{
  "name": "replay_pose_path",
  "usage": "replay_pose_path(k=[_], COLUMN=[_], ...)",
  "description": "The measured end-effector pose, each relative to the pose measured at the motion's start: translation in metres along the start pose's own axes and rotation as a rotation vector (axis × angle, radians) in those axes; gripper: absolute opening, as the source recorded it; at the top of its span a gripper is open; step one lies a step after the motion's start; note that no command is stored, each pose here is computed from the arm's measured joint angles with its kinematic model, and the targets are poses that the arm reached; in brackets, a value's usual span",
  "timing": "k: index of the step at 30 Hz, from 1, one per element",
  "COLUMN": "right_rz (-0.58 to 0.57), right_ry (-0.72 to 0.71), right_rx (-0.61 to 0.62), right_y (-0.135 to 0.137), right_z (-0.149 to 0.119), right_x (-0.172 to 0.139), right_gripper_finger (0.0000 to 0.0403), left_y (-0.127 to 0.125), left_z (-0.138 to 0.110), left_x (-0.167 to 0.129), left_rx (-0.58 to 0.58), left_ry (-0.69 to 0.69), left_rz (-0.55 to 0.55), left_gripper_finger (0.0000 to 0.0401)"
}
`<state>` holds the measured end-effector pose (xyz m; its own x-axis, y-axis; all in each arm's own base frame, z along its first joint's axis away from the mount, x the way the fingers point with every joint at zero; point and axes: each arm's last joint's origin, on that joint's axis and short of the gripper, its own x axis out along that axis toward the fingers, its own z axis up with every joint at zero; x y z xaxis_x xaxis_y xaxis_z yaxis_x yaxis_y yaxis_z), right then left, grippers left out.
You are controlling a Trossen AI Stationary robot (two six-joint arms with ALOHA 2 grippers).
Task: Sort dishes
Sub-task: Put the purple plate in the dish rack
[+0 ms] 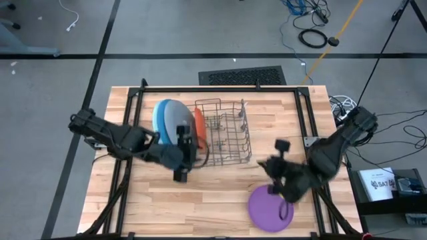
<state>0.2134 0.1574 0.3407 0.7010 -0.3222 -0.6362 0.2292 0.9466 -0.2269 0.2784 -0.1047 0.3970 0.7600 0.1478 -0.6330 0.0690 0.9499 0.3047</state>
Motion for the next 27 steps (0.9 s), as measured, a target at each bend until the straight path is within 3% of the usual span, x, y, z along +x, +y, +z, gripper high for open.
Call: replay_pose_path(k=[4,9,14,18,21,27], right_rz=[0.121,0.167,0.102,0.069,0.103,0.124], right_ry=[0.175,0.386,0.598,0.632,0.631,0.649], right_rx=[0.029,0.101,0.070,0.025,-0.003,-0.047], right_y=[0.027,0.055,0.075,0.082,0.086,0.084], right_z=[-0.022,-0.038,-0.058,-0.065,-0.064,-0.061], right_x=[-0.004,0.015,0.038,0.047,0.052,0.064], right_gripper_finger=[0.0000,0.0010,0.0067,0.0130,0.0168,0.0187], left_y=[-0.023,-0.042,-0.066,-0.086,-0.100,-0.112], left_z=[0.003,0.003,-0.009,-0.030,-0.048,-0.062], left_x=[0.005,0.007,0.013,0.018,0.022,0.023], left_rx=[-0.004,-0.064,-0.135,-0.194,-0.216,-0.200], left_ry=[-0.110,-0.197,-0.222,-0.226,-0.209,-0.216], left_rz=[-0.034,0.032,0.041,0.174,0.199,0.242], left_gripper_finger=[0.0166,0.0166,0.0166,0.0166,0.0166,0.0166])
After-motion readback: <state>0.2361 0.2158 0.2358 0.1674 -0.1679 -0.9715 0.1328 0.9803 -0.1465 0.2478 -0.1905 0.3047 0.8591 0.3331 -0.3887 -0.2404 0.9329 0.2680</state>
